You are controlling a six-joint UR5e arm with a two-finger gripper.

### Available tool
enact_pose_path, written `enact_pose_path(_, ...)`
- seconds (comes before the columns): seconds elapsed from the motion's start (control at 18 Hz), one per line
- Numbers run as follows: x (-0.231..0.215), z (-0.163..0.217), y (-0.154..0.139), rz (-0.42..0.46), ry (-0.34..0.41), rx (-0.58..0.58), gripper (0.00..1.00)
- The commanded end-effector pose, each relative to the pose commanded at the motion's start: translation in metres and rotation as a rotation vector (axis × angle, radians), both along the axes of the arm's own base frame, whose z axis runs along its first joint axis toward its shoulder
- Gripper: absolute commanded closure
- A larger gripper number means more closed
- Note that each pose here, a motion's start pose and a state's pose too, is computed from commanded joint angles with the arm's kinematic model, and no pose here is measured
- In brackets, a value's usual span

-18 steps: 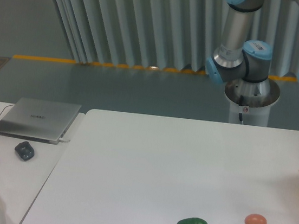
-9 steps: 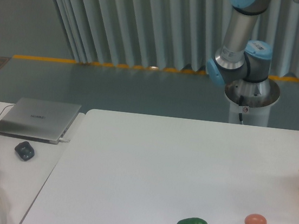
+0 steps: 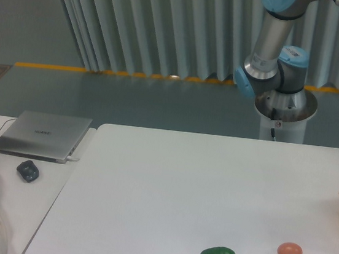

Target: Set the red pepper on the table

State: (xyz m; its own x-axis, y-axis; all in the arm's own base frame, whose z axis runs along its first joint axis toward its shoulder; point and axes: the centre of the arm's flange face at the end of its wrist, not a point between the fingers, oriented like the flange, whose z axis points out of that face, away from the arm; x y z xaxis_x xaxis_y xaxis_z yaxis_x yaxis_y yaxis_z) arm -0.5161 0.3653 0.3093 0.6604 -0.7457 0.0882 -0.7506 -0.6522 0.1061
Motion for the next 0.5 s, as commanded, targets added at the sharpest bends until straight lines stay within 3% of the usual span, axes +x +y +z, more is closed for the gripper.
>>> enact_pose_path(0.5, -0.003, -0.015, 0.002, 0.0, -0.017, -0.01, 0.0)
